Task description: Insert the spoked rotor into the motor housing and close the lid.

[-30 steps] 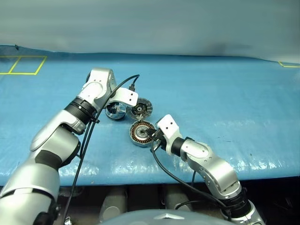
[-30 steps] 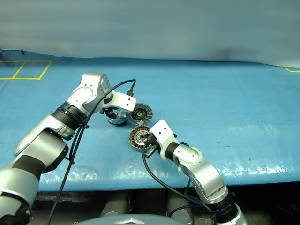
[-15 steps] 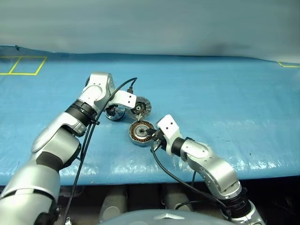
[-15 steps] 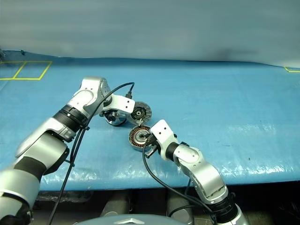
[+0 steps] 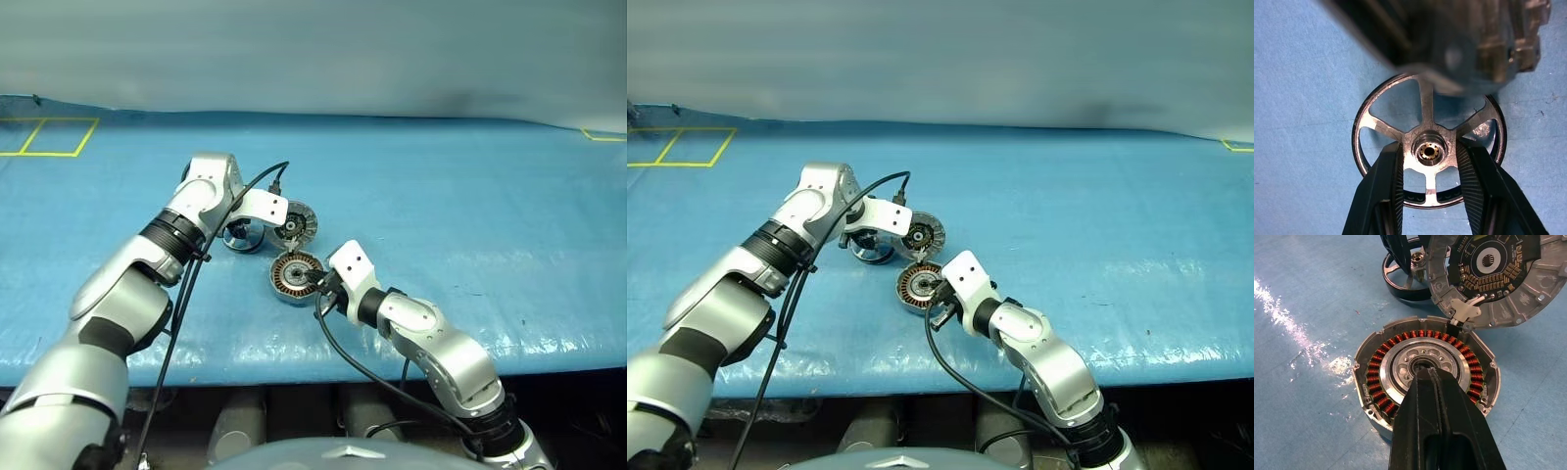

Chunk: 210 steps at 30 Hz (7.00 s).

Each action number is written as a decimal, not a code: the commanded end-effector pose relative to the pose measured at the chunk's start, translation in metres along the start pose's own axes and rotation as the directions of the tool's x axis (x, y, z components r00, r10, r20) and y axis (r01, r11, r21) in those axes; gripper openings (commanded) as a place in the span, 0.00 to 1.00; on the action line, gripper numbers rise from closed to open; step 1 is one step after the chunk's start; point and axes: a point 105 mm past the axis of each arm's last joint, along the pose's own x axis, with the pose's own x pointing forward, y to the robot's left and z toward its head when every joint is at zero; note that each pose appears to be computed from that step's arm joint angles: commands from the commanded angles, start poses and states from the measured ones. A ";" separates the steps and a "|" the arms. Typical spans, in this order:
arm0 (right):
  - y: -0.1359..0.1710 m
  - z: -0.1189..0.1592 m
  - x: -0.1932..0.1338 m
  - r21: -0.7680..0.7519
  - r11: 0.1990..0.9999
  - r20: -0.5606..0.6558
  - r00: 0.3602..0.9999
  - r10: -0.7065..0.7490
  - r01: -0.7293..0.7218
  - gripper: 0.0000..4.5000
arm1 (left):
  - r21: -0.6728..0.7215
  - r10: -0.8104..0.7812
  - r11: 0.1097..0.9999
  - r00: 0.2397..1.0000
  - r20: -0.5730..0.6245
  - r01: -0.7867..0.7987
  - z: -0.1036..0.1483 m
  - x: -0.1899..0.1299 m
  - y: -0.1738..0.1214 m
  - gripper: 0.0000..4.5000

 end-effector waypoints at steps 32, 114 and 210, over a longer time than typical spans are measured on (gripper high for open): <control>0.002 -0.001 -0.014 -0.005 1.000 0.033 0.999 0.024 -0.023 0.00 | -0.473 0.262 0.858 0.624 0.737 0.200 -0.002 -0.096 -0.094 0.28; -0.012 -0.054 -0.040 0.076 0.996 0.247 0.969 0.017 -0.037 0.00 | -0.083 -0.112 0.971 0.736 0.667 0.224 0.064 -0.030 -0.066 0.28; 0.001 0.022 0.025 0.032 0.989 0.205 0.970 0.133 -0.143 0.00 | -0.775 0.694 0.598 0.351 0.629 0.206 -0.001 -0.037 -0.127 0.01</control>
